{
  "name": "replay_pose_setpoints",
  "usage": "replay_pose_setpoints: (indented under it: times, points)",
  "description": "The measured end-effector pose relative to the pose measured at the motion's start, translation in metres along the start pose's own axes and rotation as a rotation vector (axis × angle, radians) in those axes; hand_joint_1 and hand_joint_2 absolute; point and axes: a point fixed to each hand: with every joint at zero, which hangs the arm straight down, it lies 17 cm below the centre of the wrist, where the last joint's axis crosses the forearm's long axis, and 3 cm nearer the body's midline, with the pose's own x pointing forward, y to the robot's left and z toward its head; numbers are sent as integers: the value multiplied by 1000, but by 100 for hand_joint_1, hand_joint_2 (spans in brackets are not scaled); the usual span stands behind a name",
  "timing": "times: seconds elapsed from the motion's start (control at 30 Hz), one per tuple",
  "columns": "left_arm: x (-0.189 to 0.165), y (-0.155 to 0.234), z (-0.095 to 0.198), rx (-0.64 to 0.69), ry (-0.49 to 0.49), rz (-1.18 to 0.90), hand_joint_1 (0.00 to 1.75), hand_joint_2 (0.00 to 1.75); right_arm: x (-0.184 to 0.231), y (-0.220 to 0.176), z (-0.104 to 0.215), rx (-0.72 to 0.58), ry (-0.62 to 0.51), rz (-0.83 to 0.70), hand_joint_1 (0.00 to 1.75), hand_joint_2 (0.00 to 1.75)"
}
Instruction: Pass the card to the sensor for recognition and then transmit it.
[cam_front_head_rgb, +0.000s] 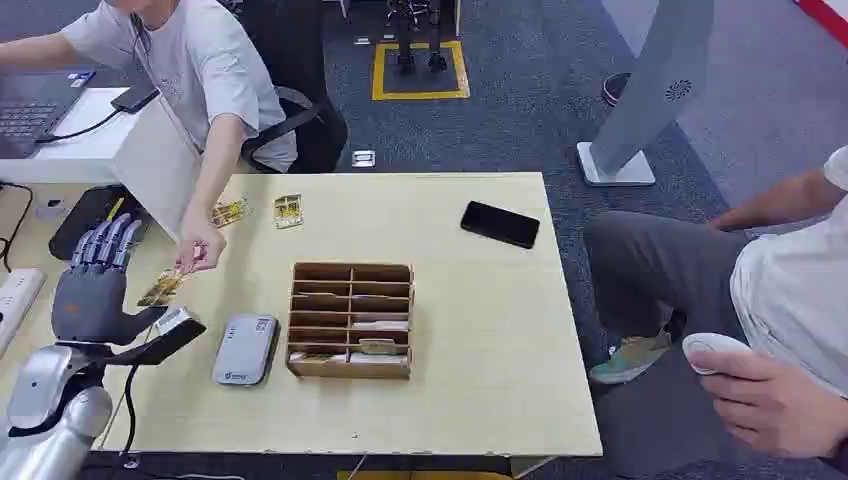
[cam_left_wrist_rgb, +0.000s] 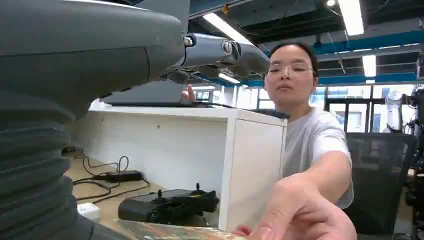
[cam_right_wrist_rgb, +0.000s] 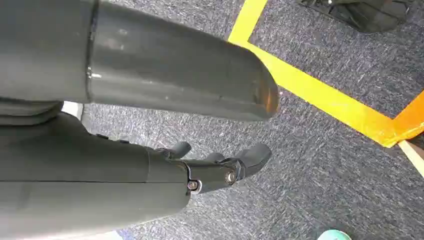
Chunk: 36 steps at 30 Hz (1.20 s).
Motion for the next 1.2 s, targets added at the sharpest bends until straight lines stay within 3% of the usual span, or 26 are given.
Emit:
replay_pose_setpoints:
  times: [0.03, 0.53, 0.87, 1.03, 1.2]
  points:
    - [0, 0, 0, 0, 0, 1, 175, 175, 0, 0, 0, 0, 0, 0, 0, 0]
    - [1, -2, 1, -13, 0, 50, 175, 175, 1, 0, 0, -2, -7, 9, 0, 0]
    - [8, -5, 4, -20, 1, 212, 175, 175, 2, 0, 0, -2, -8, 9, 0, 0]
    - [21, -26, 5, -122, 72, 543, 175, 175, 0, 0, 0, -3, -2, 9, 0, 0]
    - [57, -43, 15, -245, 121, 982, 175, 175, -3, -1, 0, -13, 7, 9, 0, 0]
